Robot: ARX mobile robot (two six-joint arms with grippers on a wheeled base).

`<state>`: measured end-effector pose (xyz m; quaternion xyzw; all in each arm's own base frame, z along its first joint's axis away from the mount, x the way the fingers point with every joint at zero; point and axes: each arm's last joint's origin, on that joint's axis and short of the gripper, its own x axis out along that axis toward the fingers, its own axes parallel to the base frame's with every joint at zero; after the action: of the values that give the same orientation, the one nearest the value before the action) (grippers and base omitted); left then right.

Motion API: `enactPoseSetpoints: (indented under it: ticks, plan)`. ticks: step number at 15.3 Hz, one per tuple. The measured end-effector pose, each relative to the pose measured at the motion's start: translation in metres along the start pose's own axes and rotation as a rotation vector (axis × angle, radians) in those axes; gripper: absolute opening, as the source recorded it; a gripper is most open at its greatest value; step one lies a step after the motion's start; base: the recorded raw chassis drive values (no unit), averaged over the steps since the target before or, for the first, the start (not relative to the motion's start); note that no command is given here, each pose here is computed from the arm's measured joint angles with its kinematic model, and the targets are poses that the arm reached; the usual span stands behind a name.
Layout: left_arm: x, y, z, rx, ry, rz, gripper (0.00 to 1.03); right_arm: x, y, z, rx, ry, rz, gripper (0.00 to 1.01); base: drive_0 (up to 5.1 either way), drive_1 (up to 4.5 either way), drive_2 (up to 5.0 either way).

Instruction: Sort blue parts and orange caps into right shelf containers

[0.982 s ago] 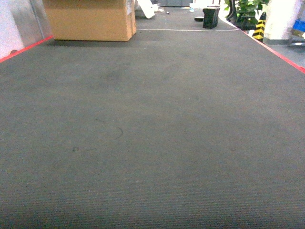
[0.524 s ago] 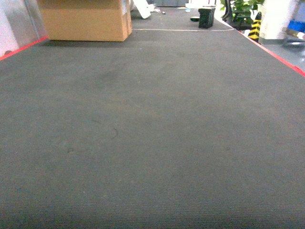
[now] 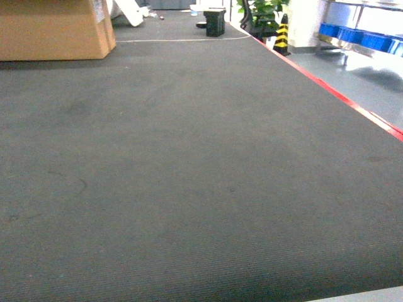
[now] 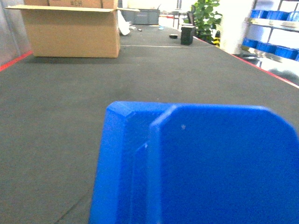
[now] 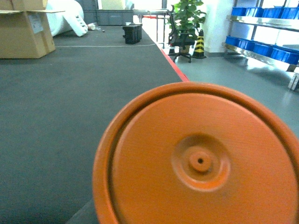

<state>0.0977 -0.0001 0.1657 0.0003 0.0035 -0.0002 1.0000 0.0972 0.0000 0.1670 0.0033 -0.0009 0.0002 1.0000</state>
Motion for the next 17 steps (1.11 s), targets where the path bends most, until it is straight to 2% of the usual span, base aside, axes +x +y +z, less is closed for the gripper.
enactPoseSetpoints:
  ticks: [17]
  plan:
    - [0.0,0.0,0.0,0.0,0.0,0.0,0.42,0.0,0.0,0.0,0.0,0.0,0.0,0.45,-1.7,-1.65,-1.7]
